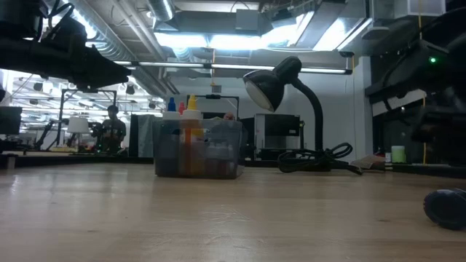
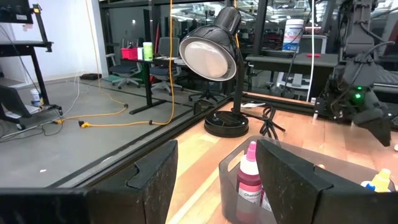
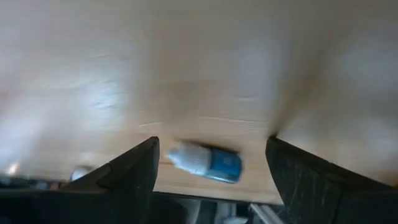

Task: Pick & Place food coloring
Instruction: Put the small blue food coloring bottle into the gray transparent bin

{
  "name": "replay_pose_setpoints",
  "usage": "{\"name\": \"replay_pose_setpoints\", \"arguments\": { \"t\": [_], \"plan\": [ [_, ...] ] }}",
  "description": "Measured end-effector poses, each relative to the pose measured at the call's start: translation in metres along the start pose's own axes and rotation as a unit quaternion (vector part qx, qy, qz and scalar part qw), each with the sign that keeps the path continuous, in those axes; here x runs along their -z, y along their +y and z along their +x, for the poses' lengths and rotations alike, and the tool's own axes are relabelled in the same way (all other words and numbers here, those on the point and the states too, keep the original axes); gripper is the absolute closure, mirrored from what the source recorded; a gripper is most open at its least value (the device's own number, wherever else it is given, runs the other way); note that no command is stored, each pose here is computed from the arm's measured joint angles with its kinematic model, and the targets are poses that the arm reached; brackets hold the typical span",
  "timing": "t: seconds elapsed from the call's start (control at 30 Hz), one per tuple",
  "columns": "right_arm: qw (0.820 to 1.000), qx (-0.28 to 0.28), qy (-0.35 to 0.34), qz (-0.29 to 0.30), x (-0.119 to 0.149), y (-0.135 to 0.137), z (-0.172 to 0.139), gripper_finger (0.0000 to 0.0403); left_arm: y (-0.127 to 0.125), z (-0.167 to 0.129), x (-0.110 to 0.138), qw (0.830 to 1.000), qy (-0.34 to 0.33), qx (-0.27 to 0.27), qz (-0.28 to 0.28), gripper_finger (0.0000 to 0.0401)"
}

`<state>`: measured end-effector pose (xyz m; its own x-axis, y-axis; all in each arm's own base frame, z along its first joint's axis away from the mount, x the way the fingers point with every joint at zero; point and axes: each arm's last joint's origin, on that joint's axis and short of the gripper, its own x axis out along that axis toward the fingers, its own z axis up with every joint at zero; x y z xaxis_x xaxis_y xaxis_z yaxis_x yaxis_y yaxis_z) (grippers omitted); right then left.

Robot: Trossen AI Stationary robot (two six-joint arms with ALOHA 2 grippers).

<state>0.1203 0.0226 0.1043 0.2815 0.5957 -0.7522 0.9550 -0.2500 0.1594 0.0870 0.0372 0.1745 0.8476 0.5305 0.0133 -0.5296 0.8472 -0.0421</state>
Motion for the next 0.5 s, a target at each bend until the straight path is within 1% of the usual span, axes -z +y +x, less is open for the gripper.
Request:
{"name": "replay_pose_setpoints", "arguments": {
  "t": [0.1, 0.2, 0.33, 0.5],
  "plan": [
    [0.998, -0.021, -0.013, -0.059, 0.002, 0.007, -0.003, 0.0109, 0.0, 0.0, 0.0, 1.0, 0.0, 0.0, 0.0, 0.0189],
    [0.992, -0.037, -0.036, -0.119, 0.004, 0.013, -0.008, 0.0109, 0.0, 0.0, 0.0, 1.0, 0.0, 0.0, 0.0, 0.0189],
    [0.978, -0.052, -0.071, -0.189, 0.008, 0.021, -0.012, 0.0109, 0.0, 0.0, 0.0, 1.0, 0.0, 0.0, 0.0, 0.0189],
    [0.956, -0.04, -0.097, -0.274, 0.011, 0.028, -0.014, 0.0109, 0.0, 0.0, 0.0, 1.0, 0.0, 0.0, 0.0, 0.0189]
  ]
}}
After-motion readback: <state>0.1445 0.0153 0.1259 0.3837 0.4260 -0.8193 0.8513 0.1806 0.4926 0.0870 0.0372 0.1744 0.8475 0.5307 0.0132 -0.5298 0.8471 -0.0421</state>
